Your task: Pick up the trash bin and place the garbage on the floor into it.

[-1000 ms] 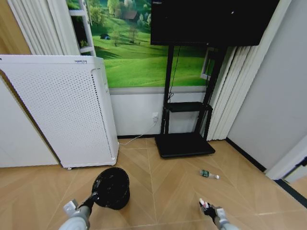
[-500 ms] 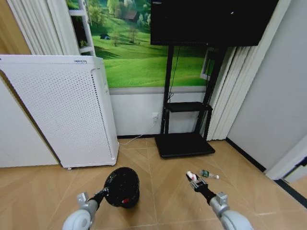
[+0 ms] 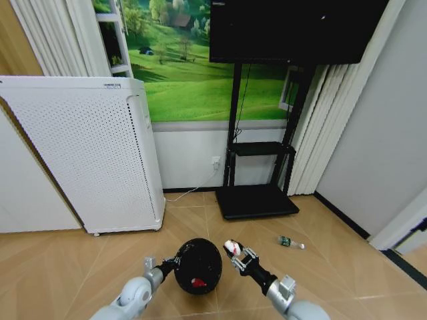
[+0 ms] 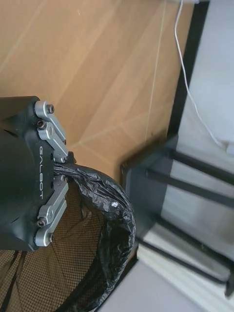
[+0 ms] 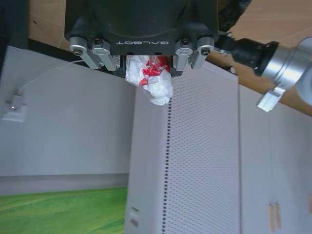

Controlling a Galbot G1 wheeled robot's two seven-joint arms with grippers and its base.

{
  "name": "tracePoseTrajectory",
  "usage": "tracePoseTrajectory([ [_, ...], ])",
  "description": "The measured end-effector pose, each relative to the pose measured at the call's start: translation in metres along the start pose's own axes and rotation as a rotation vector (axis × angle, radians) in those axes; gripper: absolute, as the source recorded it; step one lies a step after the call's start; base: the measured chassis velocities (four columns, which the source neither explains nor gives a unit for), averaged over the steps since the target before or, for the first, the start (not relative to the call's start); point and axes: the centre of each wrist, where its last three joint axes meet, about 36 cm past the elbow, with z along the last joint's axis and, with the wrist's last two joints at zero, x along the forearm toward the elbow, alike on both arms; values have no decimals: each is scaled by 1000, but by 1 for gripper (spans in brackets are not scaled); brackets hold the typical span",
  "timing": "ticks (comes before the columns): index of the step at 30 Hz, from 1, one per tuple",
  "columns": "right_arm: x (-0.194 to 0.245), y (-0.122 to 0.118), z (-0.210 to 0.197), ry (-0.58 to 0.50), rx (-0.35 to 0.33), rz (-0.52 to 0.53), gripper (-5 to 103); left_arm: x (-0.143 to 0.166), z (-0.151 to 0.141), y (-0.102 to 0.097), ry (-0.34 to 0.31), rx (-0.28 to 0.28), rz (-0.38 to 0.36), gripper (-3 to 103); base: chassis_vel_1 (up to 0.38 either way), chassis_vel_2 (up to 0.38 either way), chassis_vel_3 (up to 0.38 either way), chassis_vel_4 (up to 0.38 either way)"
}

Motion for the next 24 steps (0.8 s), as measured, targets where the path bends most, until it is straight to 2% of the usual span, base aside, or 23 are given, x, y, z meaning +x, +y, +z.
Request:
tracePoseTrajectory([
  [8, -6, 18, 11, 5, 33, -121, 42, 21, 3, -16, -9, -4, 45, 4, 0, 0, 0, 0],
  [16, -15, 27, 27, 30, 29, -192, 41, 11, 18, -35, 0, 9, 69, 4, 0, 0, 0, 0],
  [18, -19, 27, 31, 31, 15, -189, 51, 9, 17, -39, -6, 13, 76, 4, 0, 0, 0, 0],
  [19, -19, 27, 31, 31, 15, -189, 51, 9, 17, -39, -6, 13, 76, 4, 0, 0, 0, 0],
  [22, -22, 31, 40, 37, -10, -151, 68, 9, 17, -41, -7, 16, 71, 4, 0, 0, 0, 0],
  [23, -22, 31, 40, 37, -10, -151, 68, 9, 17, -41, -7, 16, 71, 4, 0, 0, 0, 0],
  [24, -22, 32, 41, 36, -18, -139, 73, 10, 17, -41, -8, 20, 67, 4, 0, 0, 0, 0],
])
